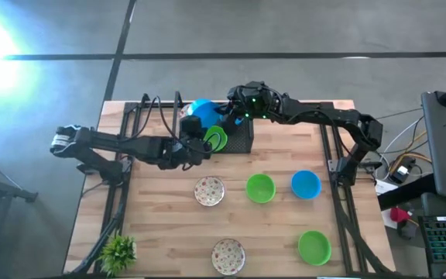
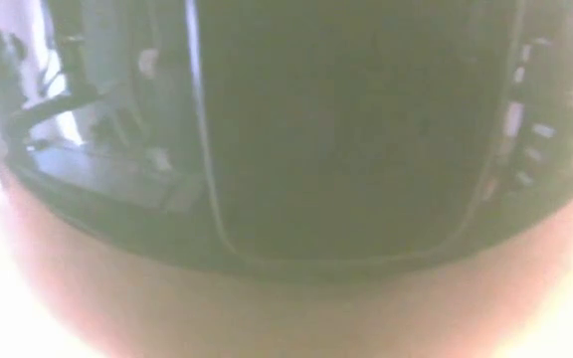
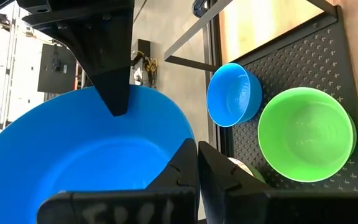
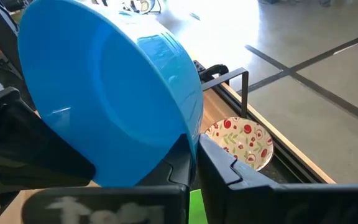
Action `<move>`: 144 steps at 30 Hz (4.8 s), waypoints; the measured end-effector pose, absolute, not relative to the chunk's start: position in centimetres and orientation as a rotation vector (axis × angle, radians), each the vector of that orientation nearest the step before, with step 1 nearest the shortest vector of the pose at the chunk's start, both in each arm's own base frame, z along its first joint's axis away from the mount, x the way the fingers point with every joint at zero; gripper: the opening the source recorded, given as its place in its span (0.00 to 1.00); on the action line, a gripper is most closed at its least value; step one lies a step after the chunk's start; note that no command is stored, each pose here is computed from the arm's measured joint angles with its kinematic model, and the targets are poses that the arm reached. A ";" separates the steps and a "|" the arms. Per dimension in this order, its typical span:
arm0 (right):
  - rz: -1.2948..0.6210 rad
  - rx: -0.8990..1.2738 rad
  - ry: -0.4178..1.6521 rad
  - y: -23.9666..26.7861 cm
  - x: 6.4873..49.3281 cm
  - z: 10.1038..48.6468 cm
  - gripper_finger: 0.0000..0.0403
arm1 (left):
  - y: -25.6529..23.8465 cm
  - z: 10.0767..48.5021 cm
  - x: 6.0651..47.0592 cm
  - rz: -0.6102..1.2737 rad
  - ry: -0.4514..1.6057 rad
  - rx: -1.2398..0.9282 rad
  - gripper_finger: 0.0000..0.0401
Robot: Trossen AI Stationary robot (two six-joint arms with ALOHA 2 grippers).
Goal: Pick & Place Mini bowls
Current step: Stack the top blue bowl on top of the blue bowl on the shelf
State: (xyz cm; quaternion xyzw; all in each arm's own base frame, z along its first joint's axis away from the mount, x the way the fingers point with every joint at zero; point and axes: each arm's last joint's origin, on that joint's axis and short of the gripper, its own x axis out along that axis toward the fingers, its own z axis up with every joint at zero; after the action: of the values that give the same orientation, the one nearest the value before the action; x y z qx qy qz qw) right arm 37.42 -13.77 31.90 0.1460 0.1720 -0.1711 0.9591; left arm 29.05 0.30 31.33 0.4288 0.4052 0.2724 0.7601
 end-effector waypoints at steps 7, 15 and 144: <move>-0.350 0.290 0.355 -13.8 37.4 31.8 0.03 | 0.3 31.3 29.0 0.597 0.882 0.927 0.07; -0.367 0.281 0.368 -14.3 37.2 31.6 0.02 | 0.1 31.4 29.0 0.611 0.872 0.915 0.19; -0.310 0.001 1.199 -30.0 36.3 25.7 0.33 | -0.3 35.0 24.9 0.985 0.153 -0.436 0.19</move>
State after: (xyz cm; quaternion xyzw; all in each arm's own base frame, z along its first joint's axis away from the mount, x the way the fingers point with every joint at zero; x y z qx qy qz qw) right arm 36.28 -29.95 25.74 0.0007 0.5621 -0.1454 0.8142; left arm 24.90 -0.26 34.96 -0.2076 0.0730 0.4684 0.8557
